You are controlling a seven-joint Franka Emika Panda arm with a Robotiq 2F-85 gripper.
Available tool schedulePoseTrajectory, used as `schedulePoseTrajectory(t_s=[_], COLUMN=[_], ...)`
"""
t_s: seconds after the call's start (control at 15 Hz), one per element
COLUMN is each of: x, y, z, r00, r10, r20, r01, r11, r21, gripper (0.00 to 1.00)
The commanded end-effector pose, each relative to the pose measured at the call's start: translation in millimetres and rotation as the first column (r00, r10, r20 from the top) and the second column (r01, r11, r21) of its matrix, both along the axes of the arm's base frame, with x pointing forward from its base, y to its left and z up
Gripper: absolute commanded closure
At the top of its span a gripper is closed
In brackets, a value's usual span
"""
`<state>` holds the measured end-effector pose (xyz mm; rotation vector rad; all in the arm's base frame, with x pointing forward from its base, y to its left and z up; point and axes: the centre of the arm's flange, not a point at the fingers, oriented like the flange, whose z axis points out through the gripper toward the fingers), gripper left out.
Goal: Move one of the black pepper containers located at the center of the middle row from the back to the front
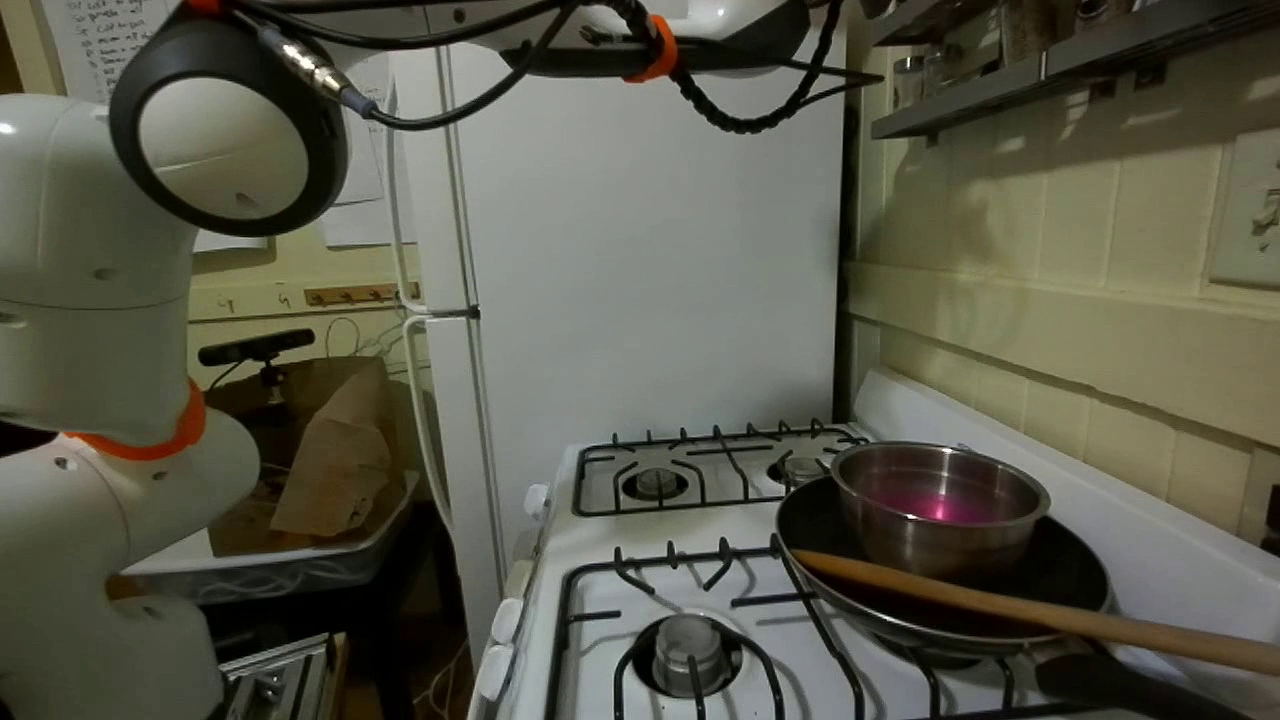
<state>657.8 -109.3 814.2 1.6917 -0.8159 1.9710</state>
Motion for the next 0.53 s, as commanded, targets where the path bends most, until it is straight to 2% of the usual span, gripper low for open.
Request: schedulePoseTrajectory(t_s=[0.0, 0.33, 0.4, 0.47], x=[-9, -14, -14, -15], y=[-6, -12, -13, -14], z=[9, 25, 26, 25], r00=[0.997, 0.987, 0.986, 0.987], r10=[0.031, 0.052, 0.052, 0.049], r20=[0.074, 0.151, 0.156, 0.15], r01=[-0.031, -0.05, -0.05, -0.047], r11=[1.0, 0.999, 0.999, 0.999], r21=[-0.005, -0.019, -0.018, -0.018], gripper=[0.78, 0.83, 0.89, 1.0])
